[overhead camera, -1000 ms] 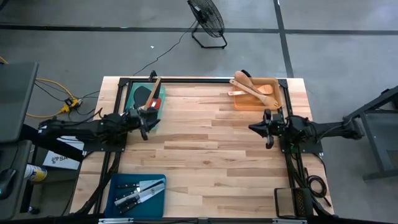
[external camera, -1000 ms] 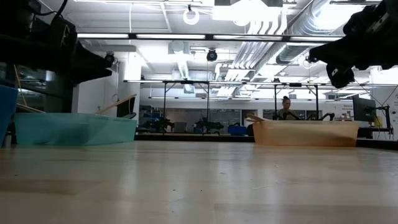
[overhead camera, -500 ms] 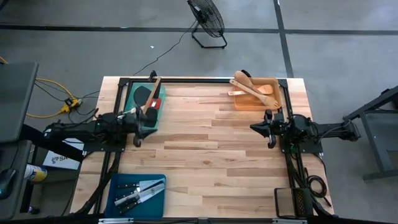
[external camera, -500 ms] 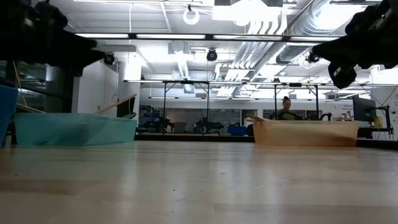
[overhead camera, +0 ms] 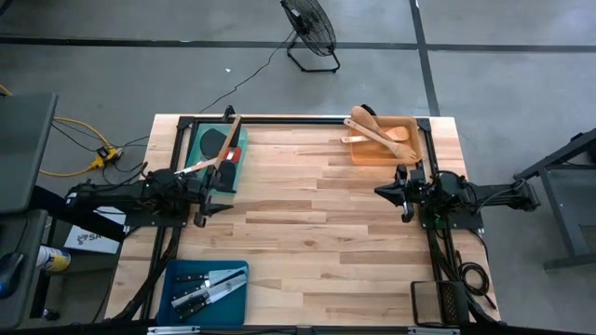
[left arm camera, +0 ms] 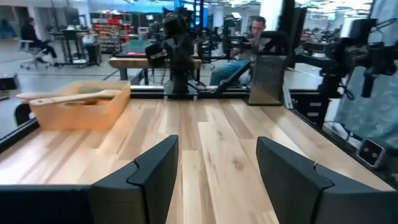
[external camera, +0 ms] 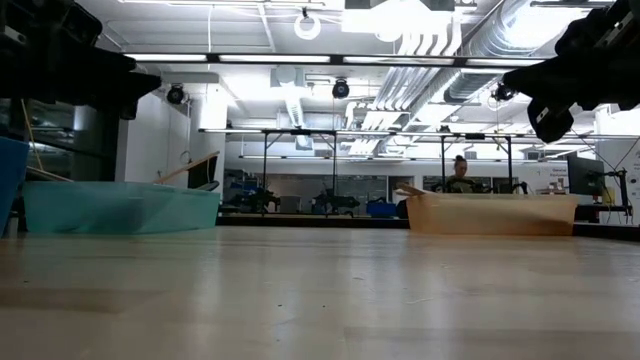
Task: Pick & Place Kitchen Items
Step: Return to Home Position
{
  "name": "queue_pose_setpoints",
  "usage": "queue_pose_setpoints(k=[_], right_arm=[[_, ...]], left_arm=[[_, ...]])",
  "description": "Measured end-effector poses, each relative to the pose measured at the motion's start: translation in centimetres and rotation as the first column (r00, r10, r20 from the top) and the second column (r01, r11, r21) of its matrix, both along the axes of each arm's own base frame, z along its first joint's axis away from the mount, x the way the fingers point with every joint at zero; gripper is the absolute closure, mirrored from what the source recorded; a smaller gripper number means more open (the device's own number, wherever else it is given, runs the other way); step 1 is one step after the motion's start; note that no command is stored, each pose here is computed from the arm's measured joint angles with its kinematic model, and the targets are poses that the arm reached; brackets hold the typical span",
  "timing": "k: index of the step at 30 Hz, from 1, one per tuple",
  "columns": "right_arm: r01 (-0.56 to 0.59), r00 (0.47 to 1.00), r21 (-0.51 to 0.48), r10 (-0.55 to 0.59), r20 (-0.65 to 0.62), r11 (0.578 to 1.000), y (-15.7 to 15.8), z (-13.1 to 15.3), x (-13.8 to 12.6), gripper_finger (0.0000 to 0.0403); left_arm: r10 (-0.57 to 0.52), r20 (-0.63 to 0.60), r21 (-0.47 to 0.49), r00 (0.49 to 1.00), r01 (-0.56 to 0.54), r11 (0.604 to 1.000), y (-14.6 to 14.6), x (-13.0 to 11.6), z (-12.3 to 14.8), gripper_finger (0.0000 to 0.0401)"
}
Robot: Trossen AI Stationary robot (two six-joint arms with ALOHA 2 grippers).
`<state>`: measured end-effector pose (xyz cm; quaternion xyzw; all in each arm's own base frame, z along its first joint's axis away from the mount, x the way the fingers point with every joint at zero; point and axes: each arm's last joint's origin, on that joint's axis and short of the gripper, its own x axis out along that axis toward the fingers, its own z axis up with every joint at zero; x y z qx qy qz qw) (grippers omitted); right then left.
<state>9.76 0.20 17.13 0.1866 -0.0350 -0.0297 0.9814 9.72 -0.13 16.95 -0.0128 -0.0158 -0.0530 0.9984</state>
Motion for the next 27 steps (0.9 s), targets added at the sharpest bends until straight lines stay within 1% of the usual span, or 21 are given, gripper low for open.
queue_pose_setpoints(k=[27], right_arm=[[0.0, 1.0, 0.0, 0.0, -0.001, 1.0, 0.0, -0.03, 0.0, 0.0401]], left_arm=[[0.014, 0.001, -0.004, 1.0, -0.014, 1.0, 0.04, 0.0, 0.01, 0.0189]])
